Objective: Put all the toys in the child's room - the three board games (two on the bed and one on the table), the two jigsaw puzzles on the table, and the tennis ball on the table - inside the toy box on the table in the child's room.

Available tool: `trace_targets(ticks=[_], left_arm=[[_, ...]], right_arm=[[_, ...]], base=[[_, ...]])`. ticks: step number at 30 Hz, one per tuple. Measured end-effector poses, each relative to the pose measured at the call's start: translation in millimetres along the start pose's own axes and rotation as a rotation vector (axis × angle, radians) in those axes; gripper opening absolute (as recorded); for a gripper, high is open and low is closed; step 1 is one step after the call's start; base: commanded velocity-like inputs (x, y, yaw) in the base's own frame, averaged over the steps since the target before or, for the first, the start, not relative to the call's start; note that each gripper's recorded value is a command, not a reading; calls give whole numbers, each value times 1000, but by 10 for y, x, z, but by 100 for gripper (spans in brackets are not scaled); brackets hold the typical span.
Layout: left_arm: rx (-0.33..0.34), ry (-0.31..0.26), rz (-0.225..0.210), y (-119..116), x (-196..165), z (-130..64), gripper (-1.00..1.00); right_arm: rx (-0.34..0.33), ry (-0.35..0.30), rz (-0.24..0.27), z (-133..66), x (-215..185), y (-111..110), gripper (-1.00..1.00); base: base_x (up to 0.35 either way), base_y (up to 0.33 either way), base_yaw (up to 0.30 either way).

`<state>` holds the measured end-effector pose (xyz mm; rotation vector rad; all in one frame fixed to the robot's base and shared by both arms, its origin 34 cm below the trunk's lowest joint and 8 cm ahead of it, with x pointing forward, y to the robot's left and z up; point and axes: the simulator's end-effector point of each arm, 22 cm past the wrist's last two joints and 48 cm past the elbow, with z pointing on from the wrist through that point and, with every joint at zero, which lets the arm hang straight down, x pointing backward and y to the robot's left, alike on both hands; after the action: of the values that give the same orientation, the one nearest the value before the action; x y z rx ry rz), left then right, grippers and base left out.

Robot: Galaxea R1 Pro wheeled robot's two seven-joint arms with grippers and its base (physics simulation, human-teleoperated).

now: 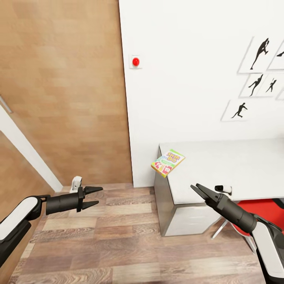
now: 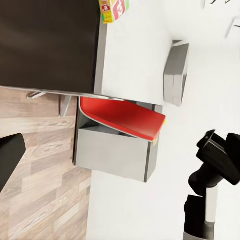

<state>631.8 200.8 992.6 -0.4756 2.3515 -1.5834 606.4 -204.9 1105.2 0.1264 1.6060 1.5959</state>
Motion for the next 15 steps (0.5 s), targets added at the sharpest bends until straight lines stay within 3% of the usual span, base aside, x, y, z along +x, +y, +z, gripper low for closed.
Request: trace_targets(ticks=[9,15], left_arm=[[5,1,8,-50,40,-18,100],[-6,45,24,-56,220,88,100]], right_arm=[[1,-1,4,-54,39,39,100],[0,-2,1,-65,55,72,100]], base=[[19,0,0],[2,0,0]])
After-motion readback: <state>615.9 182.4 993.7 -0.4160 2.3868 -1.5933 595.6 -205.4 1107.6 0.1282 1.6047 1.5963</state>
